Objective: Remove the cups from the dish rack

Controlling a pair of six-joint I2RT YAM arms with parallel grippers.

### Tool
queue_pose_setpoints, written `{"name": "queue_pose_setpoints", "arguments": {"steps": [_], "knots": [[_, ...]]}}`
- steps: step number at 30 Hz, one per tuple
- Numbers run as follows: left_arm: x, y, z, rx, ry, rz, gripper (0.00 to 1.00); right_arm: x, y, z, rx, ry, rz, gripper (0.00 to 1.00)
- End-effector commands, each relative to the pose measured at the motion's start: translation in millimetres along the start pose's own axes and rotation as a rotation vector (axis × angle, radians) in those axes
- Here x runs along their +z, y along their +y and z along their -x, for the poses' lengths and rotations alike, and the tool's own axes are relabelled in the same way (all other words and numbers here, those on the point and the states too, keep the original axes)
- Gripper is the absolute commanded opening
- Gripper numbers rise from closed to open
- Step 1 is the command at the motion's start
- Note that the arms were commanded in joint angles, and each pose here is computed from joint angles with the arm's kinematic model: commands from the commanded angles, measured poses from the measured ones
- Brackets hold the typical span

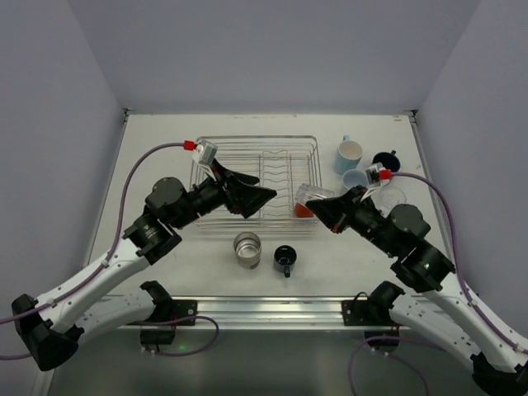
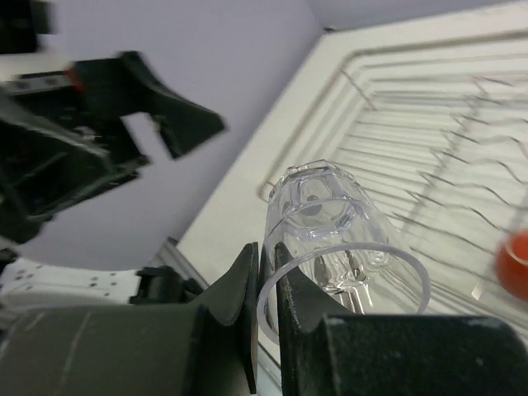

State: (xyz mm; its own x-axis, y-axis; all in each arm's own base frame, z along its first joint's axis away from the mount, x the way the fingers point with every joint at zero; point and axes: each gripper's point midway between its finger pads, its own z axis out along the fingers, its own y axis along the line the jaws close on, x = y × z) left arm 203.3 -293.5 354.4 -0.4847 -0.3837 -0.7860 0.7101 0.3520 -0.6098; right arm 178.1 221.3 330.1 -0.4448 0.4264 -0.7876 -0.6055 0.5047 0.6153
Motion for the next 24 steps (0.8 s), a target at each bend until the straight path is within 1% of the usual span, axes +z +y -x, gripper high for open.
{"name": "queue_pose_setpoints", "arguments": {"steps": [1, 2, 3, 4, 5, 6, 7, 8, 10, 11, 12, 13, 15, 20, 24], "knots": [[-25, 23, 15, 0.211, 0.009, 0.184, 1.00, -28, -61, -17, -0.045, 0.115, -0.359, 0.00], [-36, 25, 15, 0.235, 0.028, 0.215, 1.00, -42, -79, -32, -0.057, 0.184, -0.448, 0.00], [-43, 31, 18, 0.286, 0.028, 0.254, 1.00, -48, -86, -35, -0.071, 0.204, -0.492, 0.00], [-48, 35, 16, 0.305, 0.042, 0.275, 1.00, -53, -99, -33, -0.087, 0.193, -0.564, 0.00], [-58, 38, 12, 0.324, 0.075, 0.301, 1.00, -60, -113, -40, -0.098, 0.229, -0.636, 0.00], [-62, 42, 12, 0.363, 0.093, 0.321, 1.00, -63, -124, -42, -0.106, 0.245, -0.686, 0.00], [-70, 49, 4, 0.375, 0.140, 0.351, 1.00, -65, -135, -41, -0.099, 0.248, -0.733, 0.00], [-76, 49, 7, 0.412, 0.147, 0.364, 1.00, -63, -146, -46, -0.102, 0.284, -0.767, 0.00], [-89, 62, 5, 0.442, 0.173, 0.438, 1.00, -65, -163, -44, -0.093, 0.294, -0.837, 0.00], [-96, 65, 6, 0.458, 0.170, 0.458, 1.00, -63, -175, -47, -0.093, 0.323, -0.879, 0.00], [-101, 72, 8, 0.479, 0.166, 0.496, 1.00, -65, -185, -42, -0.097, 0.326, -0.918, 0.00], [-106, 80, 1, 0.483, 0.182, 0.524, 1.00, -64, -191, -42, -0.096, 0.340, -0.935, 0.00], [-111, 86, -3, 0.492, 0.179, 0.539, 1.00, -58, -202, -53, -0.080, 0.412, -0.935, 0.00], [-106, 100, -30, 0.488, 0.232, 0.508, 1.00, -47, -227, -69, -0.017, 0.474, -0.939, 0.00], [-102, 104, -41, 0.491, 0.257, 0.490, 1.00, -42, -246, -87, 0.005, 0.551, -0.967, 0.00]]}}
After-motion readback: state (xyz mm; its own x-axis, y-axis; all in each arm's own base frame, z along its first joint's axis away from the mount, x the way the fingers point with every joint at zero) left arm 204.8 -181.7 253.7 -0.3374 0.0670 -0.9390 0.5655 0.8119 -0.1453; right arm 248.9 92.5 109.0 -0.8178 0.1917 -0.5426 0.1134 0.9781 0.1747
